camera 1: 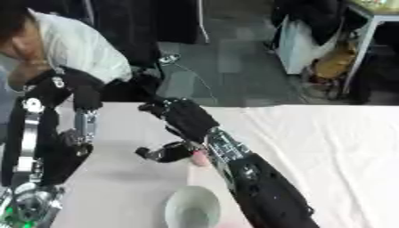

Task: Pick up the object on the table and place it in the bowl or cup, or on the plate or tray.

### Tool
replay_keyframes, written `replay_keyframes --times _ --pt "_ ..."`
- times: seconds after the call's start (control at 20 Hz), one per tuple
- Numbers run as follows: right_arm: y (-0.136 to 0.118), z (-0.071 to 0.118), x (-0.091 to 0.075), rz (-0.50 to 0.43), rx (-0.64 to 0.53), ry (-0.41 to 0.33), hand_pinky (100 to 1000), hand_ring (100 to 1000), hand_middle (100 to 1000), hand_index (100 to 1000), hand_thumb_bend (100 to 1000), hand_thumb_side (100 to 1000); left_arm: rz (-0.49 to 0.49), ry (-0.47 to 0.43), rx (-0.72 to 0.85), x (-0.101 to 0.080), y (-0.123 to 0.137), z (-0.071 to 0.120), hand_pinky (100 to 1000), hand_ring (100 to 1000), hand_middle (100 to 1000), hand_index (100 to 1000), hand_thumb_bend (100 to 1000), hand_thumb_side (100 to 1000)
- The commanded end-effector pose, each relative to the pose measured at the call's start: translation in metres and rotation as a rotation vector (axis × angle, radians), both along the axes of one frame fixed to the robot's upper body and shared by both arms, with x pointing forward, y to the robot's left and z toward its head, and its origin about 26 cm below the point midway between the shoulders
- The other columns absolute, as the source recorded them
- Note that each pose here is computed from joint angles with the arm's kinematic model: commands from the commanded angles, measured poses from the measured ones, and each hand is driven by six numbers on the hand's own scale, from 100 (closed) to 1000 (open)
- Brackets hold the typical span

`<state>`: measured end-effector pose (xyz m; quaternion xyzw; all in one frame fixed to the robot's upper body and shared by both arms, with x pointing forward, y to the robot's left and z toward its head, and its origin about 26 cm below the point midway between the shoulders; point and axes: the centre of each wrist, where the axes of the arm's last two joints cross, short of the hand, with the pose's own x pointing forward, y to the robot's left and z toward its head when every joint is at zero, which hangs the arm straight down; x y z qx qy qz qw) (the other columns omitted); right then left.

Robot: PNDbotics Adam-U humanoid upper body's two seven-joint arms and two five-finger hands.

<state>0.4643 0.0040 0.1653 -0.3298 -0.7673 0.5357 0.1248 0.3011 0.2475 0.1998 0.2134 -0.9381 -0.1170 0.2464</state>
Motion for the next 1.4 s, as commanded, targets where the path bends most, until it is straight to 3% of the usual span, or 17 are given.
replay_keyframes --times 0.05,0.65,1.4 --pt "-0.005 0.017 0.006 -0.044 0.021 -0.046 100 600 767 871 519 601 -0.011 -0.024 0.003 -0.002 -0.001 0.007 526 386 546 625 100 671" --pt "-0.025 0.008 0.017 -0.134 -0.002 -0.020 100 603 771 870 509 627 -0.010 -0.026 0.005 -0.002 -0.001 0.008 527 387 547 625 100 669" --pt "-0.047 -0.019 0.021 -0.214 -0.014 0.066 100 647 786 865 459 679 -0.009 -0.027 0.007 -0.002 0.000 0.008 530 387 549 624 100 667"
